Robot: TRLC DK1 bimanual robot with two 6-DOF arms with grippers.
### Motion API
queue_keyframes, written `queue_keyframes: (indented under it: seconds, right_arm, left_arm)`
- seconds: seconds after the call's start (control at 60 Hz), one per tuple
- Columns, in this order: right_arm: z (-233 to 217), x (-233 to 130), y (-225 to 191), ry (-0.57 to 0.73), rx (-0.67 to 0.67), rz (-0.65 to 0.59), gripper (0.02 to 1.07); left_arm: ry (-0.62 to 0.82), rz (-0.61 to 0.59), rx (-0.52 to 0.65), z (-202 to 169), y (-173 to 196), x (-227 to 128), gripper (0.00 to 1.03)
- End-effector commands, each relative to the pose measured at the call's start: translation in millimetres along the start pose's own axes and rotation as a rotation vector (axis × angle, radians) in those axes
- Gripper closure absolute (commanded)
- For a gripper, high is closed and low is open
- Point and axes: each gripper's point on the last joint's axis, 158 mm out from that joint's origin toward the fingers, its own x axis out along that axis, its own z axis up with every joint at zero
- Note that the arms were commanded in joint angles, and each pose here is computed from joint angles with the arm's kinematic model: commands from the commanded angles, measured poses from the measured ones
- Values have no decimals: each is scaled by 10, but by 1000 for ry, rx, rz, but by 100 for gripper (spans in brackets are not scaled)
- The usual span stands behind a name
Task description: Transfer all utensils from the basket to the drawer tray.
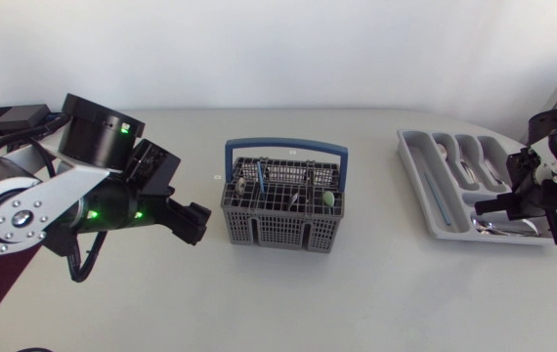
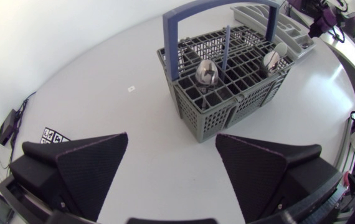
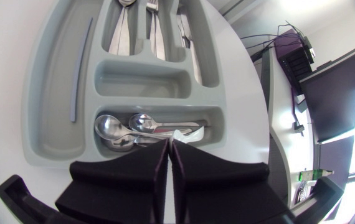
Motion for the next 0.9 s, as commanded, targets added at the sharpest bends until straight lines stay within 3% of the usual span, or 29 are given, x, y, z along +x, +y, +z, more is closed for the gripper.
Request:
queue_keyframes:
  seconds: [0.0,0.05,0.067,0.1,0.117,0.15,0.167,0.183,0.417,0.567,0.75,0.883]
  right_arm:
    - [-142,127,94,43,-45,-10,101]
    - [-149,144,107,49,-48,-21,100]
    - [-152,152,101,54,-50,-33,94]
    - [-165,159,73,64,-50,-63,76]
    - [-175,166,38,72,-50,-92,59]
    - [-191,178,33,84,-61,-115,35]
    - [-209,201,28,98,-69,-131,14]
    - [-223,214,27,105,-73,-138,6]
    - [-145,142,74,79,-61,-121,6]
    - [-5,-96,176,12,-43,-31,6]
    - [193,-717,588,-76,-12,255,6]
    - [224,-1275,1041,-123,-64,454,6]
  left_arm:
    - [32,1,18,-143,-30,44,5]
    - [32,1,18,-143,-30,44,5]
    - [32,1,18,-143,-30,44,5]
    - [34,1,18,-151,-31,46,5]
    - [34,1,18,-151,-31,46,5]
    - [33,0,20,-150,-36,46,5]
    - [33,0,20,-150,-36,46,5]
    - [33,0,20,-150,-36,46,5]
    - [34,-3,22,-151,-47,49,5]
    - [33,-3,23,-147,-52,48,5]
    - [31,-10,28,-145,-84,48,5]
    - [31,-11,31,-144,-90,48,5]
